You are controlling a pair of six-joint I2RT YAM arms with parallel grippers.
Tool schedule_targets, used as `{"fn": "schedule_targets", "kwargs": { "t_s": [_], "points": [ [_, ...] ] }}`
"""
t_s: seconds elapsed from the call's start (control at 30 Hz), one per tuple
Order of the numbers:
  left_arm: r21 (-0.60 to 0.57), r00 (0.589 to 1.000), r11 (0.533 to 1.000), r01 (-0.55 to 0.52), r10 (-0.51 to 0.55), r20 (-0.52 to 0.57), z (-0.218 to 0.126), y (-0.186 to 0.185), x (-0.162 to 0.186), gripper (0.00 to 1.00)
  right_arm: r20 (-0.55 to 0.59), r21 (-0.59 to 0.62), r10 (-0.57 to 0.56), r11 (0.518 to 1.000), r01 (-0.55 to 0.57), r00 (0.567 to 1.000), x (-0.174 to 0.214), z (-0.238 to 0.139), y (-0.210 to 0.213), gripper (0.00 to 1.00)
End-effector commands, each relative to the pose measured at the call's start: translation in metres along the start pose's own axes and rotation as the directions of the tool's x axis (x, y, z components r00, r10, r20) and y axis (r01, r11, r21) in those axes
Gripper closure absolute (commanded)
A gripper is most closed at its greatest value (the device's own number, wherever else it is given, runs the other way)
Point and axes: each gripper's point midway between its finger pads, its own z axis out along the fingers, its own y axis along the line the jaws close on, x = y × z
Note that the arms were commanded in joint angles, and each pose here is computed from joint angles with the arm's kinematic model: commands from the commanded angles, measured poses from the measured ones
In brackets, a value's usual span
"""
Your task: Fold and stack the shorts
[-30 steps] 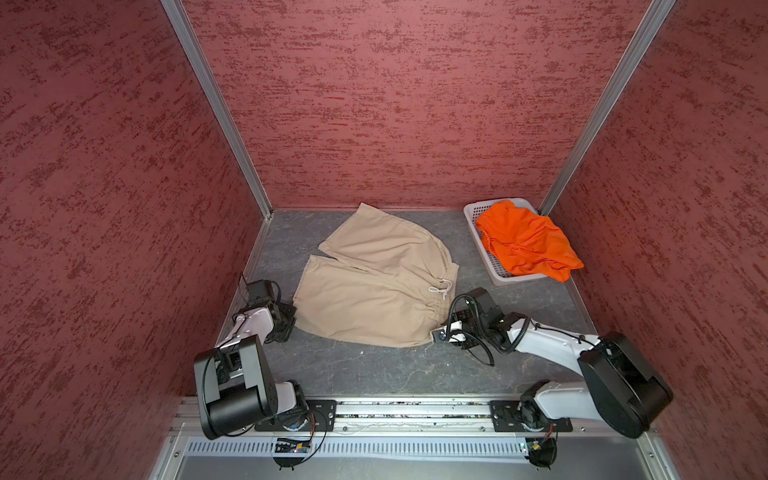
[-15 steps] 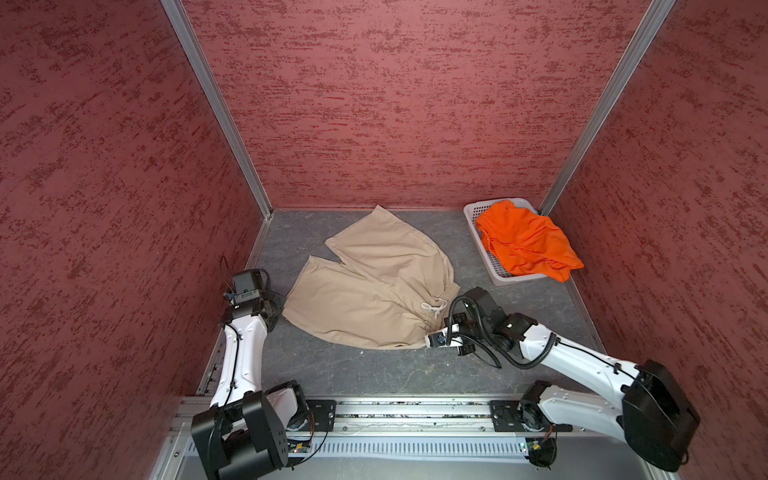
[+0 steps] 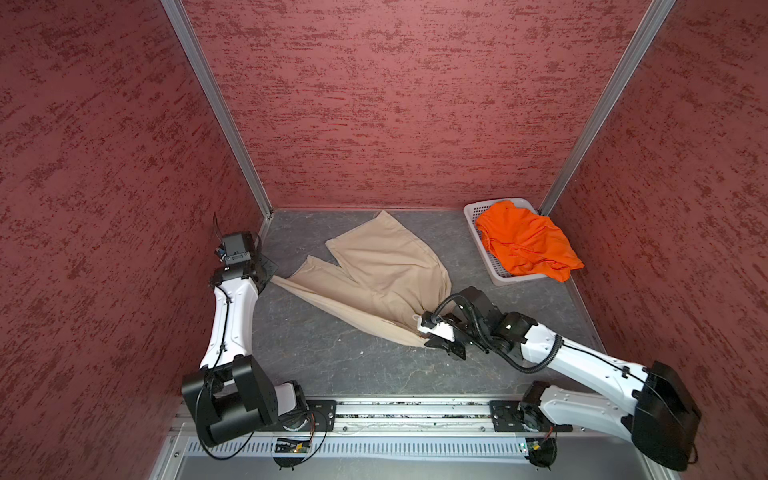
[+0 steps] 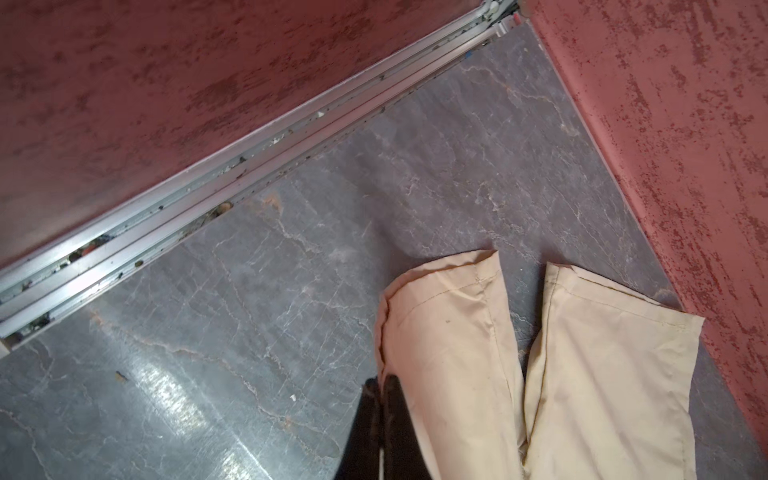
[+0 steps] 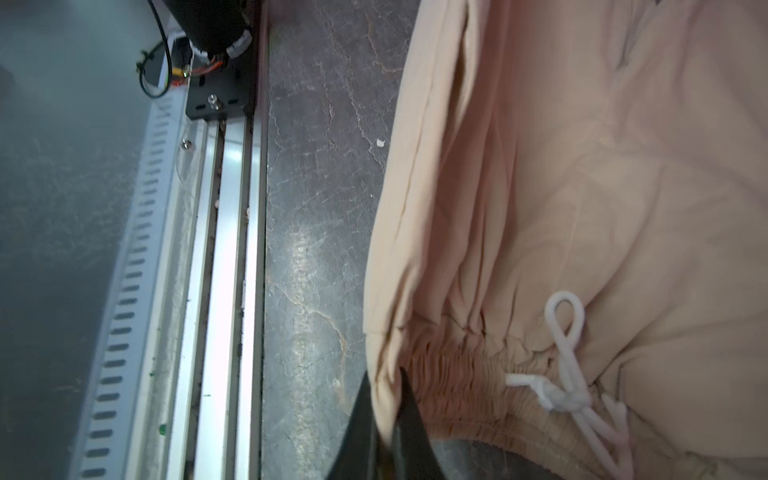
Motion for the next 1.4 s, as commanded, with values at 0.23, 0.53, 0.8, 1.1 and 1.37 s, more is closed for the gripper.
{"fn": "schedule_targets", "kwargs": {
  "t_s": [0.23,0.53,0.8,1.1,1.37],
  "points": [
    [0.044,0.945,0.963,-0.266,0.251,0.207,-0.016,-0.118,-0.065,1.00,0.185,-0.098,0.320,0.947,-0.307,0.929,-0.040,-0.028,0.020,1.00],
    [0.067,0.859,0.888,-0.455,0.418,0.296,-0.015,-0.214,-0.066,1.00,0.201,-0.252,0.591,0.802,-0.542,0.781,-0.047,-0.031,0.022,1.00],
    [0.054,0.795,0.830,-0.555,0.511,0.327,0.002,-0.273,-0.060,1.00,0.192,-0.325,0.772,0.633,-0.703,0.607,-0.032,-0.031,0.005,1.00],
    [0.071,0.749,0.789,-0.610,0.545,0.376,0.013,-0.321,-0.048,1.00,0.142,-0.363,0.859,0.507,-0.782,0.491,-0.010,-0.022,0.001,1.00],
    [0.100,0.701,0.752,-0.652,0.547,0.457,0.001,-0.358,-0.034,1.00,0.143,-0.368,0.898,0.438,-0.820,0.415,0.003,-0.023,-0.001,1.00]
  ]
}}
